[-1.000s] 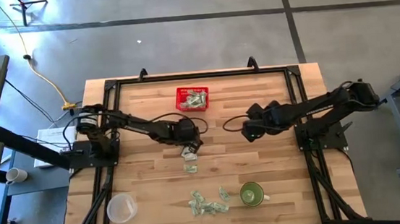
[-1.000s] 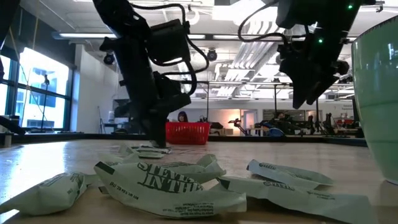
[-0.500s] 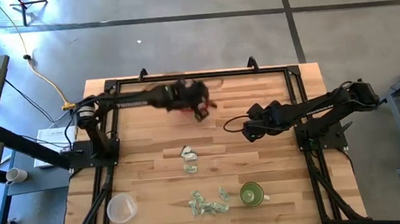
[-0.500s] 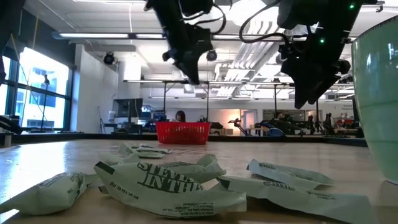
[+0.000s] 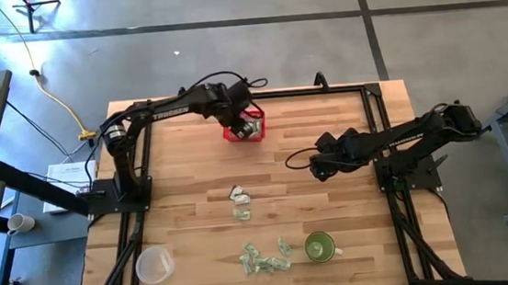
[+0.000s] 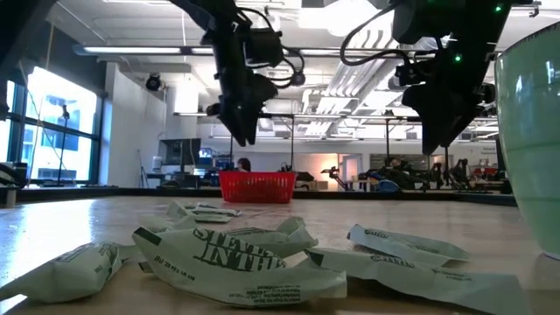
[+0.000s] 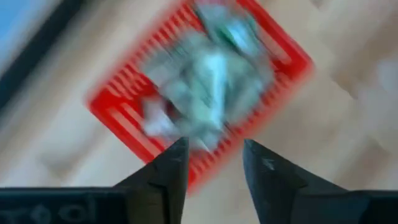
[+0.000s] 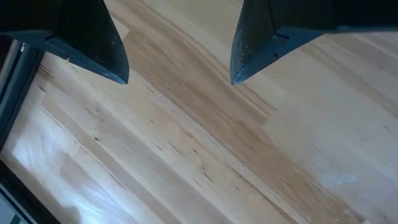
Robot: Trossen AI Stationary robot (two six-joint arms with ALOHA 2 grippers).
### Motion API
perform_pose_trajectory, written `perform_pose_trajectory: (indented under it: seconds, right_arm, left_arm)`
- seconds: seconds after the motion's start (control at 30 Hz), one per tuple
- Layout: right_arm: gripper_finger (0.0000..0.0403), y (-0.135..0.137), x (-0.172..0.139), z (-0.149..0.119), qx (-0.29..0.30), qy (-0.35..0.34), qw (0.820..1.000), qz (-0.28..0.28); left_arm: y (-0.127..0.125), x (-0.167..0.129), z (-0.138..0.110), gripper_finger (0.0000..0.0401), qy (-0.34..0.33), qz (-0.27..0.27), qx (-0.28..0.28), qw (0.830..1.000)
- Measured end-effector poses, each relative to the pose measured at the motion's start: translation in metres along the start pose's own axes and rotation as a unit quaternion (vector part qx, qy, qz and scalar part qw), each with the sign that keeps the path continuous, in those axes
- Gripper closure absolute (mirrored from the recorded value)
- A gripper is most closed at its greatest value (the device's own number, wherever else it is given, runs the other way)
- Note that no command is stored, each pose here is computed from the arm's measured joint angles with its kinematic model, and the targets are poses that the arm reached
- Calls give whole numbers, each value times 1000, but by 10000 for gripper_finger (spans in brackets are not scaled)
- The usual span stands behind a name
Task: Pick and place items into bin
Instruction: Put the top green stevia packet into the red bin
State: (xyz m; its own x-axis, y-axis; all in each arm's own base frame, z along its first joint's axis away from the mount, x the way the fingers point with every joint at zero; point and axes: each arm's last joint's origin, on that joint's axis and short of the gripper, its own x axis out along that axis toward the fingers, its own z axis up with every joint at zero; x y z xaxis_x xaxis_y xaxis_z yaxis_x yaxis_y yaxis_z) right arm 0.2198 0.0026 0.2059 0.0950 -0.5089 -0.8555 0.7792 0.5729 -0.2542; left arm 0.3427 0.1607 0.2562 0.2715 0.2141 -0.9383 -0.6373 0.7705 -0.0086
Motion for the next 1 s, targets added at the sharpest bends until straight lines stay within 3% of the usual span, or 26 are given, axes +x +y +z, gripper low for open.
perform_pose_trajectory:
  seconds: [0.1,0.23,0.33,0.47,0.57,0.83,1.0]
  right_arm:
    - [133,0,0,0,-2,9,1000,6]
    - [133,3,-1,-2,-31,24,999,28]
    - [133,6,-3,-5,-38,22,998,34]
    - [133,9,-5,-6,-34,10,999,38]
    - [133,11,-7,-7,-37,3,998,42]
    - [133,15,-11,-14,-53,-2,997,51]
    - [133,17,-13,-16,-61,-5,997,55]
  left_arm:
    - [-15,-13,-12,207,35,-49,28,998]
    - [-57,-30,-40,213,87,-113,139,980]
    - [-88,-32,-62,219,123,-96,143,977]
    - [-119,-18,-85,216,117,-53,69,989]
    - [-136,-4,-101,216,101,-58,0,993]
    - [-133,41,-141,215,126,-24,-184,975]
    - [-134,53,-143,210,90,-50,-213,972]
